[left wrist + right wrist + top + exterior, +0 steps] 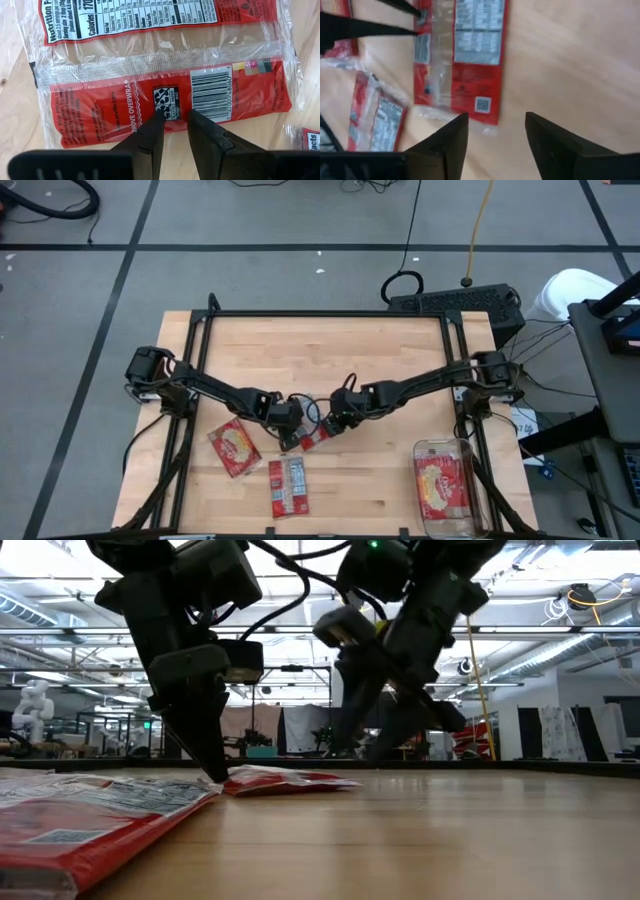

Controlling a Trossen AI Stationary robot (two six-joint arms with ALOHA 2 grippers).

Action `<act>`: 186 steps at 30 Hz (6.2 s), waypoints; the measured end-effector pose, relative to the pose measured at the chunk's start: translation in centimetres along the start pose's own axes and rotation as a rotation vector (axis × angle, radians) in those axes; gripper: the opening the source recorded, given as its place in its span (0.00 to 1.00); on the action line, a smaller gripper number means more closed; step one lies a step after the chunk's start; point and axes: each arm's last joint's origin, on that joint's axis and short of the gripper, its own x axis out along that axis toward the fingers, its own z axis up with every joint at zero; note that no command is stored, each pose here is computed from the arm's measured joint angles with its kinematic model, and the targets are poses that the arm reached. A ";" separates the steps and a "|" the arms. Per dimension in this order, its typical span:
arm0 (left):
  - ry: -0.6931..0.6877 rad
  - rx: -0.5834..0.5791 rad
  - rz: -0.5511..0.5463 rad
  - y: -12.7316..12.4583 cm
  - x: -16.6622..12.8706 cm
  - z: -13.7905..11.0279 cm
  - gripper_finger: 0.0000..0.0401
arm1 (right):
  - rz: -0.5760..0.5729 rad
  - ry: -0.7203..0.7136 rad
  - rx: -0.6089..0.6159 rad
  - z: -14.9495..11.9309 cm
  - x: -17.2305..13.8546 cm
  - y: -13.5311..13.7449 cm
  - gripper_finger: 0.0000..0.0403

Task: Sort popcorn bags into baskets
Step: Put the popcorn bag into the transparent bin

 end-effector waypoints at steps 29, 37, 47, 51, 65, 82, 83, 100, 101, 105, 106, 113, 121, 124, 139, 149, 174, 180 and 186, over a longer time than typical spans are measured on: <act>-0.165 -0.068 -0.095 -0.4 0.8 1.8 0.23 | 0.157 -0.051 0.098 -2.8 2.1 -2.2 0.58; -0.191 -0.113 -0.125 -0.2 1.5 2.3 0.23 | 0.169 -0.075 0.079 -2.7 2.3 -2.2 0.50; -0.162 -0.122 -0.201 -0.3 0.2 2.4 0.23 | 0.230 -0.116 0.014 -2.4 2.1 -1.5 0.11; -0.157 -0.189 -0.267 0.3 -3.5 2.9 0.23 | 0.247 -0.136 -0.031 -2.2 1.3 -1.2 0.03; -0.428 -0.562 -0.379 5.3 -16.5 2.4 0.23 | 0.327 -0.416 -0.697 -2.1 -9.1 1.1 0.02; -0.774 -0.872 -0.747 7.2 -23.9 2.4 0.23 | -0.457 -0.943 -1.716 -4.1 -20.3 0.8 0.02; -0.770 -0.899 -0.767 7.2 -23.9 2.6 0.23 | -0.540 -0.952 -1.759 -4.0 -20.4 0.9 0.02; -0.428 -0.881 -1.150 3.7 -19.4 6.8 0.39 | -0.693 -0.876 -2.507 -4.9 -19.0 1.4 0.02; -0.403 -0.886 -1.141 3.4 -18.8 6.9 0.43 | -0.697 -0.898 -2.514 -4.8 -19.1 1.6 0.02; -0.336 -0.908 -1.123 2.4 -16.6 7.3 0.60 | -0.731 -0.937 -2.515 -4.7 -19.4 1.8 0.02; -0.346 -0.897 -1.145 2.0 -16.3 7.6 0.64 | -0.732 -0.939 -2.515 -4.7 -19.4 1.8 0.02; -0.457 -0.886 -1.232 0.6 -14.8 8.8 0.78 | -0.739 -0.963 -2.510 -4.7 -19.5 1.9 0.02; -0.508 -0.846 -1.253 0.0 -13.8 9.2 0.66 | -0.744 -0.946 -2.508 -4.5 -19.0 2.0 0.02; -0.532 -0.818 -1.265 0.0 -13.8 9.3 0.54 | -0.733 -0.936 -2.492 -4.5 -18.6 2.1 0.02; -0.532 -0.638 -1.270 2.7 -14.1 10.2 0.10 | -0.644 -0.945 -2.172 -4.6 -18.8 2.0 0.24; -0.544 -0.418 -1.250 8.4 -14.8 11.3 0.05 | -0.251 -0.863 -1.365 -6.5 -18.3 0.9 0.37; -0.279 0.186 -0.817 3.2 -19.6 10.1 0.07 | 0.746 -0.388 0.091 -6.2 -21.7 2.2 0.37; -0.208 0.242 -0.793 1.6 -19.3 8.9 0.08 | 0.652 -0.425 0.005 -4.5 -22.0 4.4 0.36; -0.168 0.289 -0.795 0.3 -19.2 8.0 0.08 | 0.539 -0.369 -0.161 -2.4 -21.1 7.3 0.36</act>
